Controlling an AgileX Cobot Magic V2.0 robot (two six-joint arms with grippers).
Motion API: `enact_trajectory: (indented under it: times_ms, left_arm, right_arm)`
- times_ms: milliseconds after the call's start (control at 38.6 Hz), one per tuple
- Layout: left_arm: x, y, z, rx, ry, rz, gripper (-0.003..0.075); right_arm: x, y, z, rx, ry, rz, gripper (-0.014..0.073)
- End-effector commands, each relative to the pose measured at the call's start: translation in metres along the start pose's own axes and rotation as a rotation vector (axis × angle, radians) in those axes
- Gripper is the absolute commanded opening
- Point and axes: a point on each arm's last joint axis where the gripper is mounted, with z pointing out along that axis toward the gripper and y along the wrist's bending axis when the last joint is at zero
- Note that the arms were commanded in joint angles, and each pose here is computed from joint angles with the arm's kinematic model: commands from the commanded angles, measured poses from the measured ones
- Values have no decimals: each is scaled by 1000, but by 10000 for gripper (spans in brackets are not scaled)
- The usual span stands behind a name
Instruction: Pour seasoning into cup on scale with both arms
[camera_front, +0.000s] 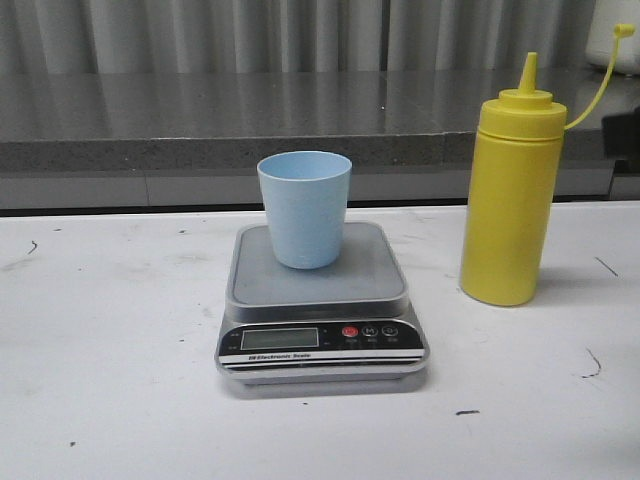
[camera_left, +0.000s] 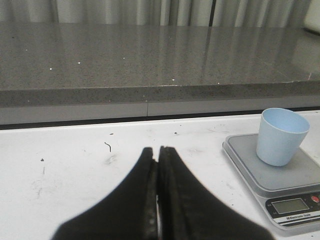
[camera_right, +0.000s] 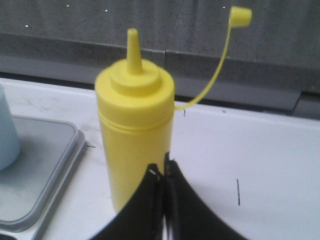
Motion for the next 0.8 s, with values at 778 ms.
enact_trajectory:
  times_ms: [778]
  left_arm:
    - [-15,-1,-2,6,-93,-23,-20]
  right_arm:
    - [-50,-23,-120,-67,-378,-27,-59]
